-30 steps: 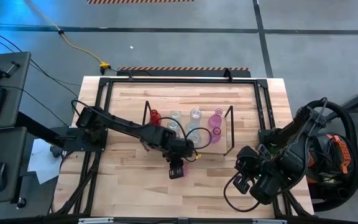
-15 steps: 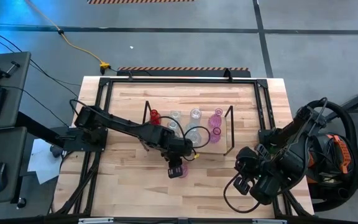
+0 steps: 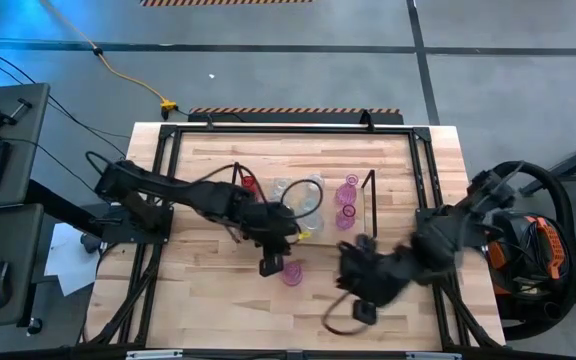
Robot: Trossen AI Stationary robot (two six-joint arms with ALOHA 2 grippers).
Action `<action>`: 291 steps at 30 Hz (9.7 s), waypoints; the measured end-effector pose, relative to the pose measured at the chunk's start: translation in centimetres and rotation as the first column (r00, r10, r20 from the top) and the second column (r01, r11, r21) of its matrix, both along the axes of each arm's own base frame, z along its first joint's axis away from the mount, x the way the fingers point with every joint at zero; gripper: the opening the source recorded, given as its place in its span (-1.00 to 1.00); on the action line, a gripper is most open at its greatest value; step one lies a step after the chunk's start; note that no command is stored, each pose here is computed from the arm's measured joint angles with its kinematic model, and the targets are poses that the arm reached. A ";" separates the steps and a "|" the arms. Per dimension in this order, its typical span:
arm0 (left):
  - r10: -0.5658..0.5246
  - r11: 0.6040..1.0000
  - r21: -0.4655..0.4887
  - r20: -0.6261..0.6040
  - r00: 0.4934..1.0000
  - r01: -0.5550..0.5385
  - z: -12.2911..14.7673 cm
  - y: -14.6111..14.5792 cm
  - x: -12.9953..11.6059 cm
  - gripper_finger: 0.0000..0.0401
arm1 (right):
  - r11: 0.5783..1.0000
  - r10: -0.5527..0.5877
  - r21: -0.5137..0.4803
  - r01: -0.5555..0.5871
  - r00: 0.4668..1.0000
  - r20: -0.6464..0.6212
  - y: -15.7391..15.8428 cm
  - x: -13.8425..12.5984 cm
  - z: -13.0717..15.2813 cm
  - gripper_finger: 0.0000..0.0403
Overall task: Sort vases onto shelf
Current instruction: Put the transparent vase aligned with the other transparent vase on the shelf
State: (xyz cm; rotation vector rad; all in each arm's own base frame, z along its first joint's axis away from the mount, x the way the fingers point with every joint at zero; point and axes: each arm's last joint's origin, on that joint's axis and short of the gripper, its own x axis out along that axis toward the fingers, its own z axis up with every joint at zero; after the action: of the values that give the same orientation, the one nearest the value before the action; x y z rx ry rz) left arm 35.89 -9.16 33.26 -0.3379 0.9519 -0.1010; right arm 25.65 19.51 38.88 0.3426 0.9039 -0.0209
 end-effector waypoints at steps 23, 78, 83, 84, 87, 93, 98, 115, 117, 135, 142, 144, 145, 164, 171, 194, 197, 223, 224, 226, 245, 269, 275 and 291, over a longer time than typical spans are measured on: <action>0.612 0.674 0.304 0.280 0.739 -0.673 9.6 3.3 -19.3 -0.70 | 0.915 0.383 -0.089 -0.393 0.917 -0.115 -5.5 12.8 -9.0 -0.22; 0.594 0.674 0.309 0.314 0.741 -0.671 9.3 1.9 -19.4 -0.70 | 0.953 0.296 0.002 -0.303 0.927 -0.232 -6.8 15.2 -13.3 -0.20; 0.594 0.674 0.309 0.313 0.741 -0.671 9.3 1.8 -19.4 -0.70 | 0.955 0.289 0.004 -0.296 0.929 -0.230 -7.0 15.3 -13.3 -0.19; 0.595 0.674 0.308 0.314 0.740 -0.672 9.3 1.8 -19.4 -0.70 | 0.955 0.290 0.003 -0.298 0.929 -0.229 -7.0 15.3 -13.3 -0.19; 0.594 0.674 0.308 0.314 0.741 -0.671 9.3 1.8 -19.4 -0.70 | 0.953 0.294 0.000 -0.302 0.929 -0.225 -7.0 15.3 -13.2 -0.15; 0.594 0.673 0.309 0.315 0.740 -0.672 9.3 1.9 -19.4 -0.70 | 0.956 0.282 -0.019 -0.293 0.934 -0.221 -7.0 15.4 -13.2 -0.07; 0.594 0.673 0.309 0.316 0.740 -0.672 9.3 1.9 -19.4 -0.70 | 0.960 0.261 -0.041 -0.278 0.937 -0.230 -7.1 15.5 -13.6 -0.05; 0.593 0.674 0.311 0.313 0.742 -0.670 9.3 1.9 -19.4 -0.70 | 0.972 0.228 0.013 -0.233 0.941 -0.251 -6.6 16.4 -15.4 -0.06; 0.593 0.674 0.311 0.313 0.742 -0.670 9.3 1.9 -19.4 -0.70 | 0.973 0.228 0.013 -0.232 0.940 -0.254 -6.5 16.4 -15.4 -0.10; 0.586 0.676 0.321 0.311 0.748 -0.663 9.3 1.9 -19.4 -0.70 | 0.986 0.164 0.052 -0.156 0.921 -0.352 -6.1 14.6 -14.5 -0.36; 0.562 0.683 0.349 0.309 0.767 -0.642 9.3 1.9 -19.4 -0.70 | 0.988 0.152 0.060 -0.140 0.929 -0.338 -5.0 14.4 -14.6 -0.36; 0.554 0.685 0.359 0.308 0.773 -0.634 9.3 1.9 -19.4 -0.70 | 0.990 0.141 0.073 -0.123 0.936 -0.322 -5.0 14.6 -14.5 -0.36; 0.554 0.685 0.359 0.308 0.773 -0.634 9.3 1.9 -19.4 -0.70 | 0.990 0.134 0.077 -0.115 0.940 -0.313 -5.0 14.8 -14.5 -0.36; 0.469 0.705 0.451 0.284 0.836 -0.548 9.2 1.8 -19.4 -0.70 | 0.987 0.001 0.153 0.042 0.962 -0.273 -5.6 15.6 -13.6 -0.35; 0.434 0.707 0.487 0.275 0.858 -0.514 9.2 1.8 -19.4 -0.70 | 0.983 -0.037 0.162 0.085 0.960 -0.278 -5.7 15.6 -13.5 -0.35; 0.366 0.734 0.528 0.221 0.904 -0.426 9.1 1.7 -19.4 -0.70 | 0.983 -0.069 0.132 0.127 0.923 -0.379 -5.4 14.6 -13.9 -0.35; 0.362 0.734 0.532 0.220 0.906 -0.422 9.1 1.7 -19.4 -0.70 | 0.985 -0.051 0.135 0.107 0.928 -0.370 -4.7 14.2 -13.6 -0.35; 0.376 0.744 0.506 0.223 0.900 -0.436 9.3 1.9 -19.7 -0.70 | 0.996 0.090 0.044 -0.084 0.982 -0.168 -5.5 15.3 -12.0 -0.35; 0.376 0.744 0.506 0.223 0.900 -0.436 9.3 1.9 -19.7 -0.70 | 0.995 0.090 0.046 -0.084 0.982 -0.164 -5.5 15.3 -12.0 -0.35; 0.376 0.744 0.506 0.222 0.900 -0.436 9.3 1.9 -19.7 -0.70 | 0.995 0.091 0.042 -0.086 0.983 -0.158 -5.4 15.2 -11.9 -0.35; 0.376 0.744 0.506 0.223 0.899 -0.437 9.3 1.9 -19.7 -0.70 | 0.993 0.112 0.051 -0.104 0.974 -0.195 -4.9 16.0 -13.8 -0.35; 0.376 0.745 0.505 0.224 0.899 -0.437 9.3 1.9 -19.7 -0.70 | 0.997 -0.057 -0.074 0.032 0.931 -0.360 -5.9 14.5 -14.6 -0.35; 0.376 0.745 0.505 0.224 0.899 -0.437 9.3 1.9 -19.7 -0.70 | 0.998 -0.060 -0.045 0.046 0.921 -0.385 -5.4 14.1 -14.6 -0.35; 0.374 0.744 0.508 0.222 0.901 -0.434 9.3 1.9 -19.7 -0.70 | 0.995 -0.090 -0.082 0.054 0.839 -0.537 -3.8 11.7 -14.9 -0.57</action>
State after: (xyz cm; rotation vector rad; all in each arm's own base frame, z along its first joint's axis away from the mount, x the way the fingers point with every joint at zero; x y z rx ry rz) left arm 16.16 -7.25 42.57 0.0036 0.7406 0.5500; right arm 37.38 15.67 23.94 0.3151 1.4509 -0.2269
